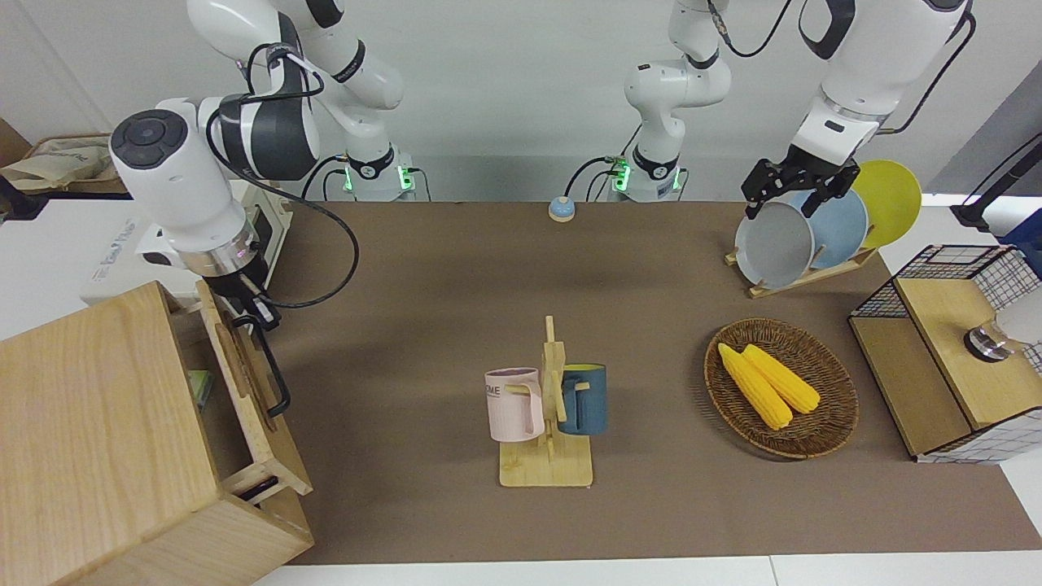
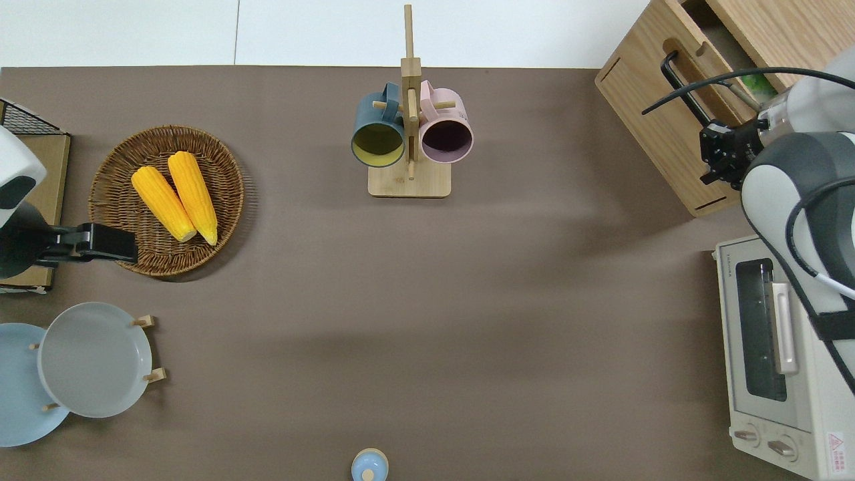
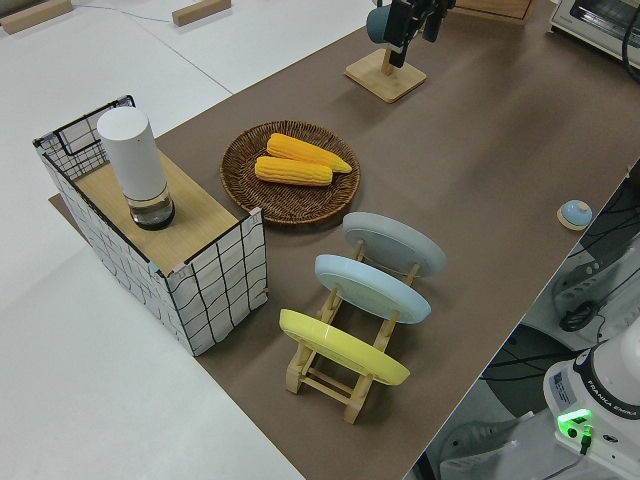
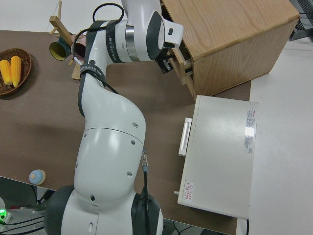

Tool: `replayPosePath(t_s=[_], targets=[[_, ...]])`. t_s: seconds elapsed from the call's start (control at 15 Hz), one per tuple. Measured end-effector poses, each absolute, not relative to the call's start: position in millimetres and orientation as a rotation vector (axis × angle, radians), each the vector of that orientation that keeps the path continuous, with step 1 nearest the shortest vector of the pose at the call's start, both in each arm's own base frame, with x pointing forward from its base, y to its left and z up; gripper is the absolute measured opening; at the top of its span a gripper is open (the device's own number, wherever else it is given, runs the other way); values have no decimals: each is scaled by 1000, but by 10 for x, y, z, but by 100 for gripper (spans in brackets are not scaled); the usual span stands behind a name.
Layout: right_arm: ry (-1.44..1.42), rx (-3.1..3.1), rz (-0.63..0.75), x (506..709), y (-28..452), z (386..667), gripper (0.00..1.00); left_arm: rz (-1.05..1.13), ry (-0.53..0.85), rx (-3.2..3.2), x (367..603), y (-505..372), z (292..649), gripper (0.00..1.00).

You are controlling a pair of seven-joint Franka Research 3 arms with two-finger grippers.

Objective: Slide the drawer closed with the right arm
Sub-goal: 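Keep pushing the drawer with the right gripper until it is flush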

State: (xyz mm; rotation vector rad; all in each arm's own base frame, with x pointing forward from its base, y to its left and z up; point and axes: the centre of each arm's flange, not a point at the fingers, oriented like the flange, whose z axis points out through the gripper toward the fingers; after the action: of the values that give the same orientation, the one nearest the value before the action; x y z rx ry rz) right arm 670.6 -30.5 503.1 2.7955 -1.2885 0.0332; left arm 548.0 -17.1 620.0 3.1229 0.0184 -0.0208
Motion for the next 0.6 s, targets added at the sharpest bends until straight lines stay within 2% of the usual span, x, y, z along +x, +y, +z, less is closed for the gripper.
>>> replayPosePath(t_s=[0.6], targets=[[-1182, 2802, 76, 6759, -509, 5074, 1, -21, 18, 3123, 5480, -171, 6200, 100]])
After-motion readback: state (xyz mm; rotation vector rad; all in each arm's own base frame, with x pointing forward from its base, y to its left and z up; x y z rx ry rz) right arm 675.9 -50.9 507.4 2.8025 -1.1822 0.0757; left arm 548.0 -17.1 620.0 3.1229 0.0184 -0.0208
